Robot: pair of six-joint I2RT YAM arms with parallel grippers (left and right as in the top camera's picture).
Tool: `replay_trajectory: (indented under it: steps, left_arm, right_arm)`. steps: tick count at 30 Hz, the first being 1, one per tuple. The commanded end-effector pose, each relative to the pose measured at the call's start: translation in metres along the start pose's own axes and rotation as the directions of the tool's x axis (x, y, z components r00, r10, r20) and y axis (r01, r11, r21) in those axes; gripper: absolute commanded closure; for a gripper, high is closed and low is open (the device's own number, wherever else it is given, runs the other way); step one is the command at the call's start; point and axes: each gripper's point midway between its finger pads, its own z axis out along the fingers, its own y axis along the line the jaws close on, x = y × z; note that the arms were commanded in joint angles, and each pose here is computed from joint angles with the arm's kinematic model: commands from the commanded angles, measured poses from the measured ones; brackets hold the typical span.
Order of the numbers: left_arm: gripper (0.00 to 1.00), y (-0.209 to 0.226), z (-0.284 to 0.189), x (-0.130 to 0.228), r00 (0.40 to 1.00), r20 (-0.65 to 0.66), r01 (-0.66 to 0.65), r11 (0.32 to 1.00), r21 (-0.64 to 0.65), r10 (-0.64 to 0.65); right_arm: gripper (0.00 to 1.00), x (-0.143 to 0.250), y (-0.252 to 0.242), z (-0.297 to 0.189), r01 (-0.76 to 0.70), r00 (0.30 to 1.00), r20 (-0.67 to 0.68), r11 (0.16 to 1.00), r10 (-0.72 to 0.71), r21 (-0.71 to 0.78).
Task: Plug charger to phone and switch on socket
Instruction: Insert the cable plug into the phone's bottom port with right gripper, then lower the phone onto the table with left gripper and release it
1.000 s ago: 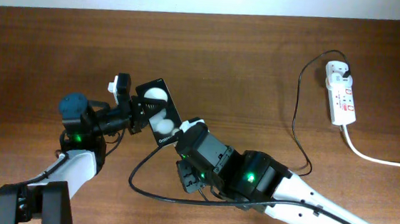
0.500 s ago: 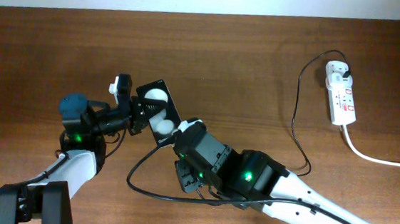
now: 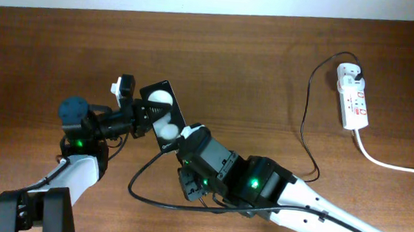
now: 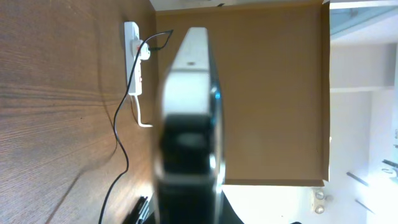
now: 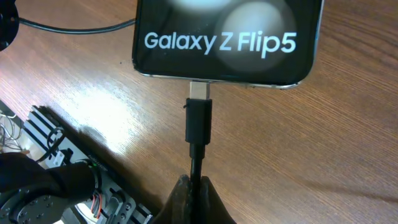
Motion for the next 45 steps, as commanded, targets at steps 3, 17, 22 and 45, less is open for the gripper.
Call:
replay_trajectory:
  steps: [3,17,22,45]
  left_arm:
    - [1.00,-0.008,0.001,0.015,0.993,-0.096,-0.065,0.998,0.024,0.067]
    - [1.00,-0.007,0.002,0.008,0.996,-0.053,-0.065,0.998,0.016,0.066]
    - [1.00,-0.008,0.002,0.014,0.994,-0.088,-0.066,0.998,0.023,0.067]
    - [1.00,-0.017,0.010,0.036,0.938,-0.183,-0.282,0.955,0.093,0.294]
  right_arm:
    - [0.96,0.002,-0.012,0.002,-0.002,1.000,-0.003,0.998,0.002,0.060]
    - [0.96,-0.021,-0.005,0.001,-0.002,0.995,0.096,0.999,-0.002,0.042]
    - [0.96,-0.030,-0.010,-0.001,-0.007,0.990,0.140,0.997,-0.004,0.076]
    - [0.45,-0.068,-0.021,-0.052,0.025,0.926,0.368,0.986,-0.085,0.166]
